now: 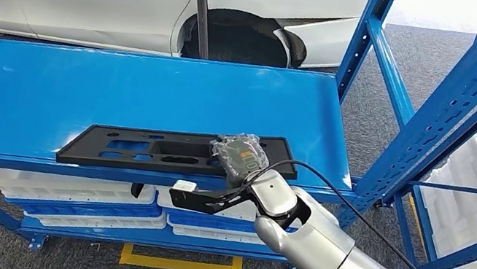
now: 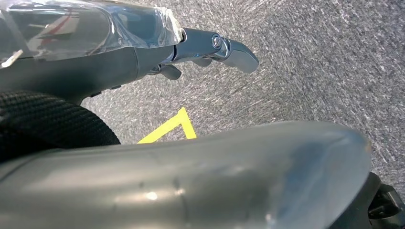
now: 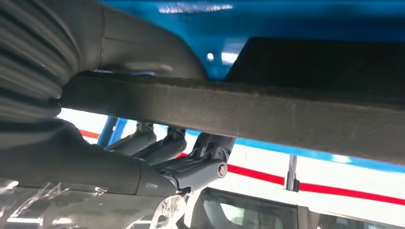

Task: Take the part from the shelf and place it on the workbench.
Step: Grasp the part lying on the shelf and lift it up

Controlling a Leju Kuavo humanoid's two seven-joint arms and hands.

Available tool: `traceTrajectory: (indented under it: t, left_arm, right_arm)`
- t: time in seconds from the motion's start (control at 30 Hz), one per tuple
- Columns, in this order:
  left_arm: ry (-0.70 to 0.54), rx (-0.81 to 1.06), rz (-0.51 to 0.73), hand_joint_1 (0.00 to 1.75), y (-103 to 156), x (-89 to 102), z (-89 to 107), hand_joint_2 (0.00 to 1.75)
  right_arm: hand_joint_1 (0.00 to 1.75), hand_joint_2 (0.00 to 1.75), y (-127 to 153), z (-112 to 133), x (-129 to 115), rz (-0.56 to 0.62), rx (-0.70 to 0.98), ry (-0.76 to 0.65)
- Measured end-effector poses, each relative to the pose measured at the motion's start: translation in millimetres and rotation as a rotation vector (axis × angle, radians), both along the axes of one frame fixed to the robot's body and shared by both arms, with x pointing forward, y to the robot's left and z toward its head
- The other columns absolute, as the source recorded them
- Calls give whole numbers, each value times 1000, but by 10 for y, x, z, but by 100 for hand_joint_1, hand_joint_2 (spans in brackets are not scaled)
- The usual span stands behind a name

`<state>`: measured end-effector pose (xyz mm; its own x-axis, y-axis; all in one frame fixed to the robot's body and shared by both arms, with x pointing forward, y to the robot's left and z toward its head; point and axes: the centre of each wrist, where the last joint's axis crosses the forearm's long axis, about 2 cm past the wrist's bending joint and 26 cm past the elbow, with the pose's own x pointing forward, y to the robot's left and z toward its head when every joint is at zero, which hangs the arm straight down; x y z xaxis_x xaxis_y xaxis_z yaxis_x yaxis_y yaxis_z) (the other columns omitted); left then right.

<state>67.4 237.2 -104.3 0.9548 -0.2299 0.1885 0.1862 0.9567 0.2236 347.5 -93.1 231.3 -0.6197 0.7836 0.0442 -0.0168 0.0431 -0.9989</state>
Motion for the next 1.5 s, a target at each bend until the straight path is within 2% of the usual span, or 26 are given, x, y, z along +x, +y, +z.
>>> traceTrajectory:
  t: [0.37,0.5,0.9,1.5]
  left_arm:
    - [-12,5,-16,0,-2,1,1,0]
    - [-46,24,-39,0,0,1,2,175]
    - [-115,51,-60,0,6,39,10,175]
    - [-122,77,-65,0,10,115,25,175]
  right_arm:
    - [175,175,-11,-1,-2,-10,0,-9]
    - [175,175,-23,-7,-8,-18,3,-18]
    - [175,175,-85,-53,-41,-34,1,-36]
    - [175,175,-121,-107,-91,-27,21,-82]
